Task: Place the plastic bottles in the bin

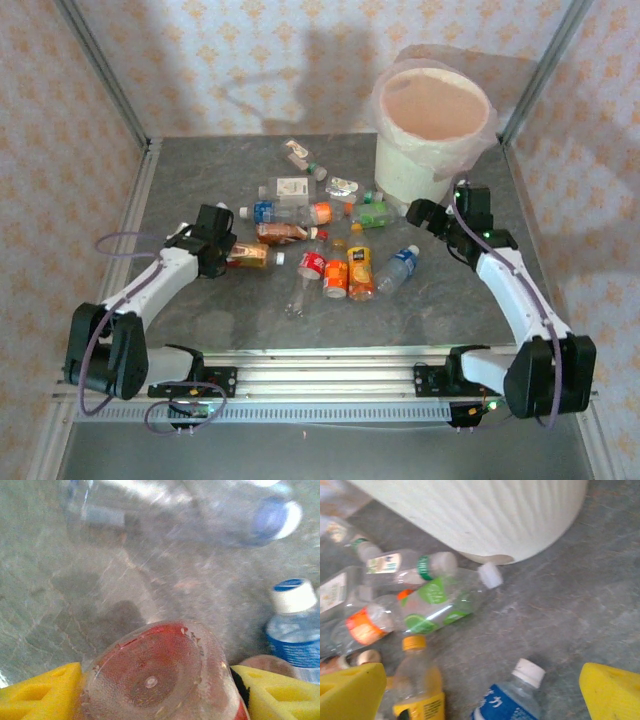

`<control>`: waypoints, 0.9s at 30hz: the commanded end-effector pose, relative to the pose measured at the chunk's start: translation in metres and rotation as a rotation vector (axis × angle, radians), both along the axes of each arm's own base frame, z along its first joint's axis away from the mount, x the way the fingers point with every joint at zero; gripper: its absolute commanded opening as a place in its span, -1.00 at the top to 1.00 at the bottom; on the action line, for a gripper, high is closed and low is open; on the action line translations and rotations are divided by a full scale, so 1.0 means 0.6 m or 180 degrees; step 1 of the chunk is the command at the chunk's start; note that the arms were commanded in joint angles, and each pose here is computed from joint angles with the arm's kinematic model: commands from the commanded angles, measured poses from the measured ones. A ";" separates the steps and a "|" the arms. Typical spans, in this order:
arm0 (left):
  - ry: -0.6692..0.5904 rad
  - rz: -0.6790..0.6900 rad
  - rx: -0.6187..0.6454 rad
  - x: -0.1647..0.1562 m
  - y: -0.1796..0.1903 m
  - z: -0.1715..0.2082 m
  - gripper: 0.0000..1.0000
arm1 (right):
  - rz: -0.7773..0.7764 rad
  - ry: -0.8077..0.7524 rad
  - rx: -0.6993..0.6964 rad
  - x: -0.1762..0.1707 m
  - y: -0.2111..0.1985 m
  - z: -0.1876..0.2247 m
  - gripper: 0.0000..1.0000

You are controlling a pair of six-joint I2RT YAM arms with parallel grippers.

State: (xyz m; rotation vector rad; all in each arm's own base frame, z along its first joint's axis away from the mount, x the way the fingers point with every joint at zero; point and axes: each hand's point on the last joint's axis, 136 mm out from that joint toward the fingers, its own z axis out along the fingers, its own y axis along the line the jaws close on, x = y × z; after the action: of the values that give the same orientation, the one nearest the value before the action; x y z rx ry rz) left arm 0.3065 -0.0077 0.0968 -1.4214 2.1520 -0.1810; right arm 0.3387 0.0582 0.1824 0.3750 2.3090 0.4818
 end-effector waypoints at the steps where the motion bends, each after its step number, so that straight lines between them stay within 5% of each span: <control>1: -0.0386 -0.0357 0.0390 0.024 0.009 0.097 0.03 | 0.0423 -0.0515 0.0166 -0.003 0.044 0.058 -0.99; 9: -0.1430 -0.1969 0.0471 0.096 -0.145 0.294 0.06 | 0.1381 -0.1193 0.0545 -0.029 0.154 0.154 -0.99; 15: -0.1890 -0.3051 0.0245 0.113 -0.300 0.369 0.07 | 0.2145 -0.1420 0.0502 -0.065 0.245 0.198 -0.99; 27: -0.2309 -0.3790 -0.0195 0.119 -0.462 0.399 0.11 | 0.2397 -0.1248 0.0420 -0.070 0.332 0.201 -0.99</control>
State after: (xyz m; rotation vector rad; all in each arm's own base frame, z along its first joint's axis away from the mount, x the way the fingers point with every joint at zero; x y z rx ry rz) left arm 0.3793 -0.2638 0.2987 0.0186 2.1457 -0.9069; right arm 0.2883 0.2541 0.3003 -0.5286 1.9619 1.0196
